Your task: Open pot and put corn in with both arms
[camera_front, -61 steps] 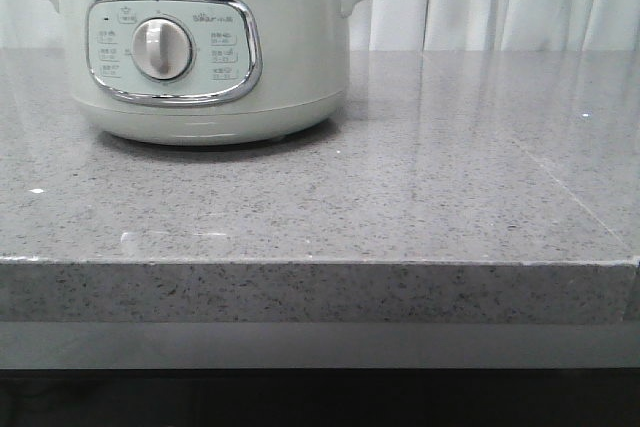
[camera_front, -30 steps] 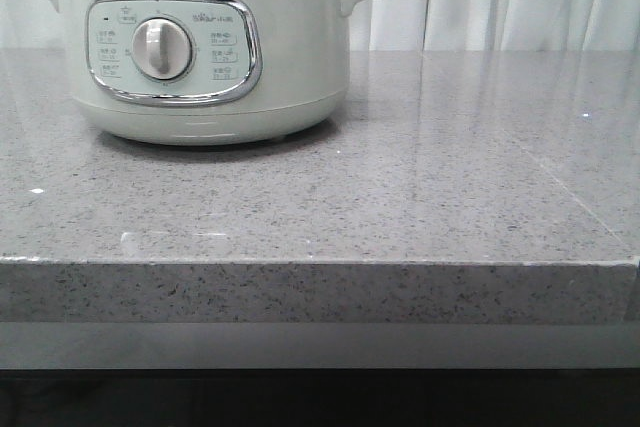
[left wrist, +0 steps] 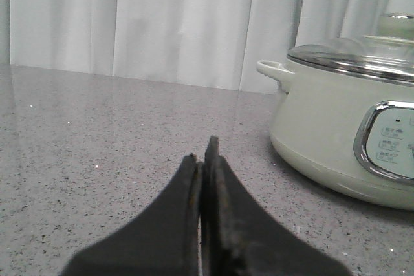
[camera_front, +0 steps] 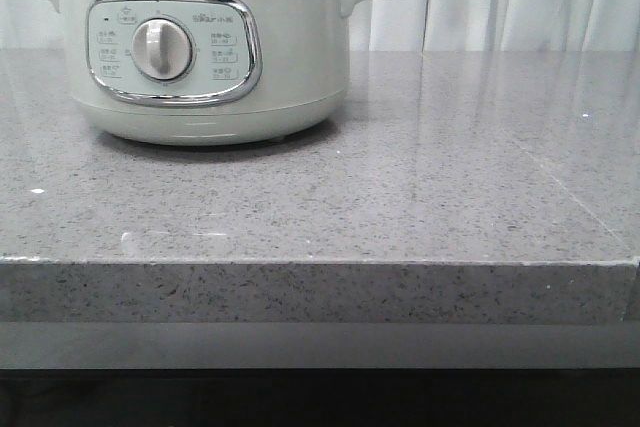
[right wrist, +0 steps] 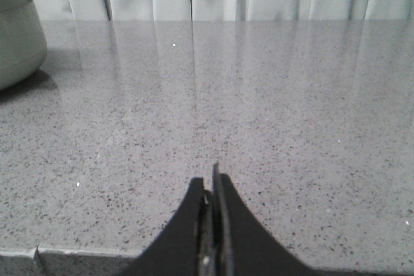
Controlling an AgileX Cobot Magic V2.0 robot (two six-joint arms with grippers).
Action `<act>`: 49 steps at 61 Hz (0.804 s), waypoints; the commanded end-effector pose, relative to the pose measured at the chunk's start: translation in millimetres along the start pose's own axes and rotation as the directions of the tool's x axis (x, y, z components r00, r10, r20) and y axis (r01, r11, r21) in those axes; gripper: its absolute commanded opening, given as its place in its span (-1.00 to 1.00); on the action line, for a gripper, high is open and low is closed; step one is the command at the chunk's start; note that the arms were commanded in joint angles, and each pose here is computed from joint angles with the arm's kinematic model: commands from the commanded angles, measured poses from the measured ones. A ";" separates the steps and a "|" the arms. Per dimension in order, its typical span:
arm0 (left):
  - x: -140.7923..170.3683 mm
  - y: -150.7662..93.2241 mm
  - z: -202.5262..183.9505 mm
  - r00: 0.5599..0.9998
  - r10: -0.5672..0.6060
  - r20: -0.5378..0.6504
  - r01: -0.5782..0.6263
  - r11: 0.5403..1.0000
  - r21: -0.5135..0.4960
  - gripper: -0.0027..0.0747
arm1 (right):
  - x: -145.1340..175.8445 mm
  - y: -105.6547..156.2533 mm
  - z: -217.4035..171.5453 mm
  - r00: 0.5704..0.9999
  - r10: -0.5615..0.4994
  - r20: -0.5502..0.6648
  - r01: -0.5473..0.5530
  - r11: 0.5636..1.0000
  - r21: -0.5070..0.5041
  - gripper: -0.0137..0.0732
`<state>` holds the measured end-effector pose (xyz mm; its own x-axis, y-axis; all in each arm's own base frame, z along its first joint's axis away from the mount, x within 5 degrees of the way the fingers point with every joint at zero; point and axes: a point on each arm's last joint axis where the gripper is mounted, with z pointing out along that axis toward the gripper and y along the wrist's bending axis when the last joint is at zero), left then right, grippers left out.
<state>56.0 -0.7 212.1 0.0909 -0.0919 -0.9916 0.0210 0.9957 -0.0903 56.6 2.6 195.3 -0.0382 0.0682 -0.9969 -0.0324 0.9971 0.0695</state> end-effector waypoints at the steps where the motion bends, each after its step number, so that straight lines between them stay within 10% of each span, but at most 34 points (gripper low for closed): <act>1: -6.8 -0.5 -1.9 0.996 -0.009 0.094 0.008 1.000 0.011 -0.98 | -9.4 -1.0 -2.3 0.993 -0.002 0.116 0.000 1.000 0.013 -0.84; 49: -6.8 -0.5 -1.9 0.996 -0.009 0.094 0.008 1.000 0.011 -0.98 | -20.6 -0.8 -4.3 0.971 -0.006 0.239 0.003 1.000 0.012 -0.84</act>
<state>56.0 -0.7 212.1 0.0909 -0.0919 -0.9916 0.0210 0.9957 -0.0903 56.4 1.0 206.6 0.0875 0.0790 -0.9930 -0.0246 0.9967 0.0771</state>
